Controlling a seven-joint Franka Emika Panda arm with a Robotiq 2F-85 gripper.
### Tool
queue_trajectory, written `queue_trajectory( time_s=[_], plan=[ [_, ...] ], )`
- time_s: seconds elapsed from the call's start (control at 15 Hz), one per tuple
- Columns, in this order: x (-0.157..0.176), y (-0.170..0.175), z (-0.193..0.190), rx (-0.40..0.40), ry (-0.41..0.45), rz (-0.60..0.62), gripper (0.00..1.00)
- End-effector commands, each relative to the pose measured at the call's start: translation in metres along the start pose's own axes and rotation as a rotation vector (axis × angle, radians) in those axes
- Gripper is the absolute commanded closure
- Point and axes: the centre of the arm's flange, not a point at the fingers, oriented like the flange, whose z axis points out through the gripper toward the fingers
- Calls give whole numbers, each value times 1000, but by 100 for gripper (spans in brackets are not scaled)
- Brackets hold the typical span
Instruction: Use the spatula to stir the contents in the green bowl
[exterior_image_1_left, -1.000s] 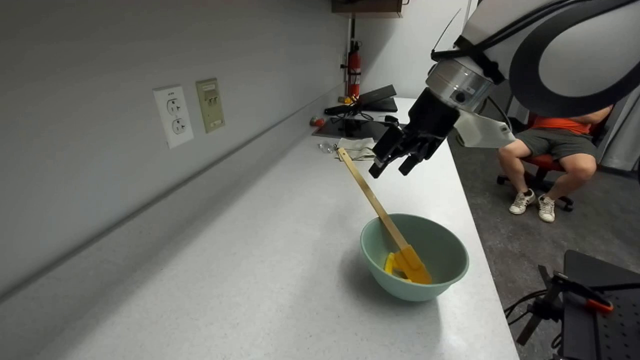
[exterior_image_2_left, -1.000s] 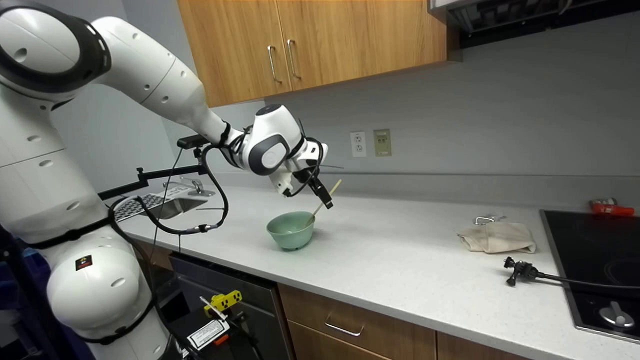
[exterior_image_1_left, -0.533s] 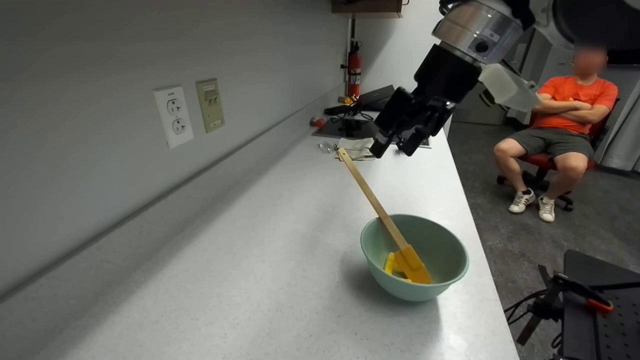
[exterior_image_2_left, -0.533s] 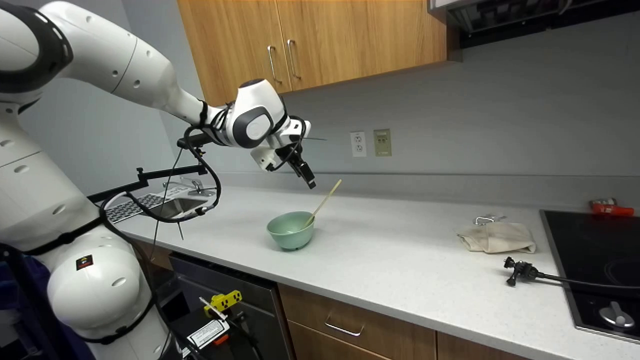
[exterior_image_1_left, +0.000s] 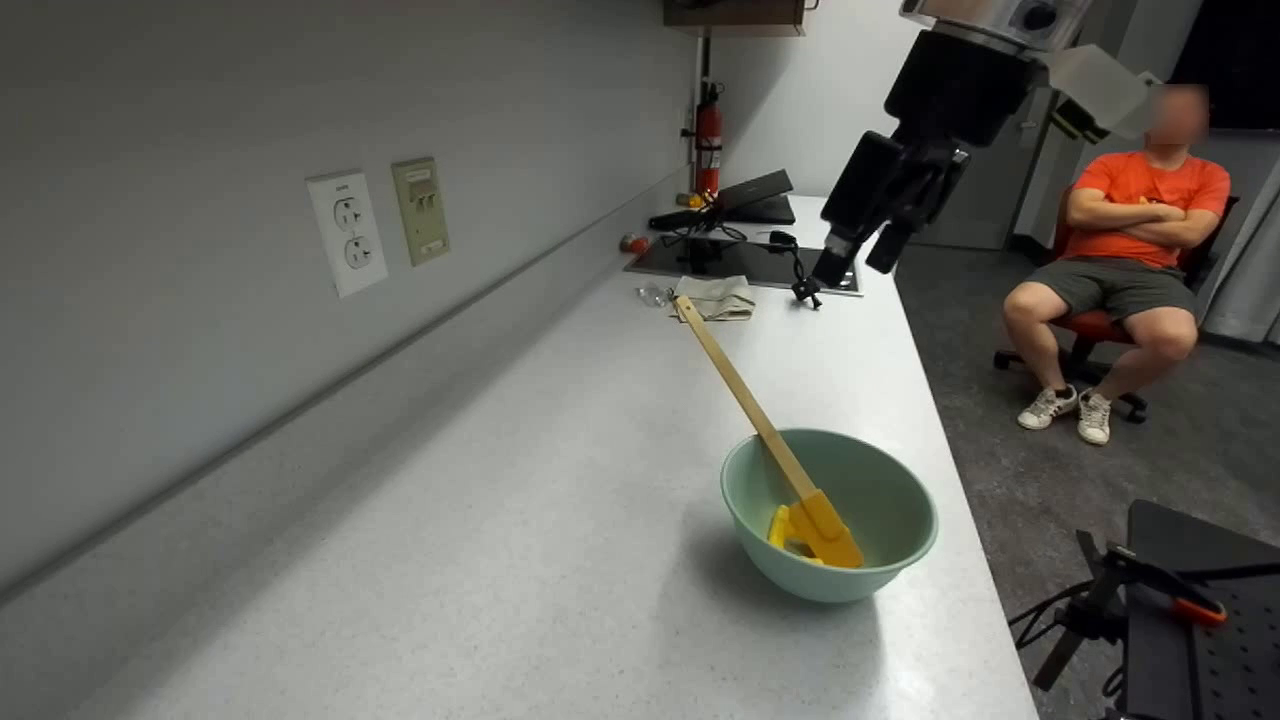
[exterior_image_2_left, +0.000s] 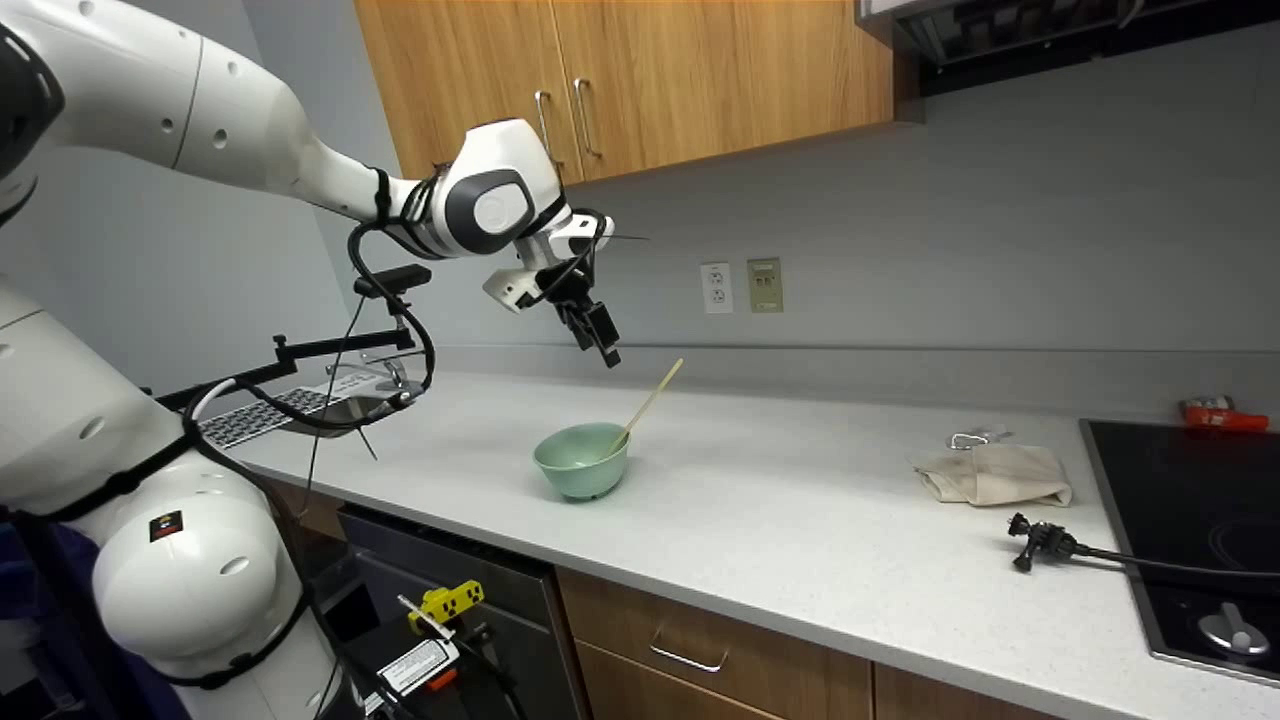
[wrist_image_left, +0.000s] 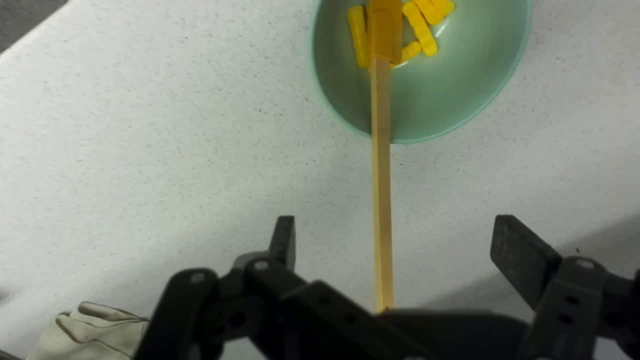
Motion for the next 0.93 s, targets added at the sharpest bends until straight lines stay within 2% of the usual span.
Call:
queue_trajectory(
  time_s=[0.0, 0.2, 0.87],
  plan=[
    [-1, 4, -6, -15, -3, -12, 0],
    [-2, 10, -19, -30, 5, -25, 0],
    [-2, 10, -20, -31, 6, -27, 0]
  ],
)
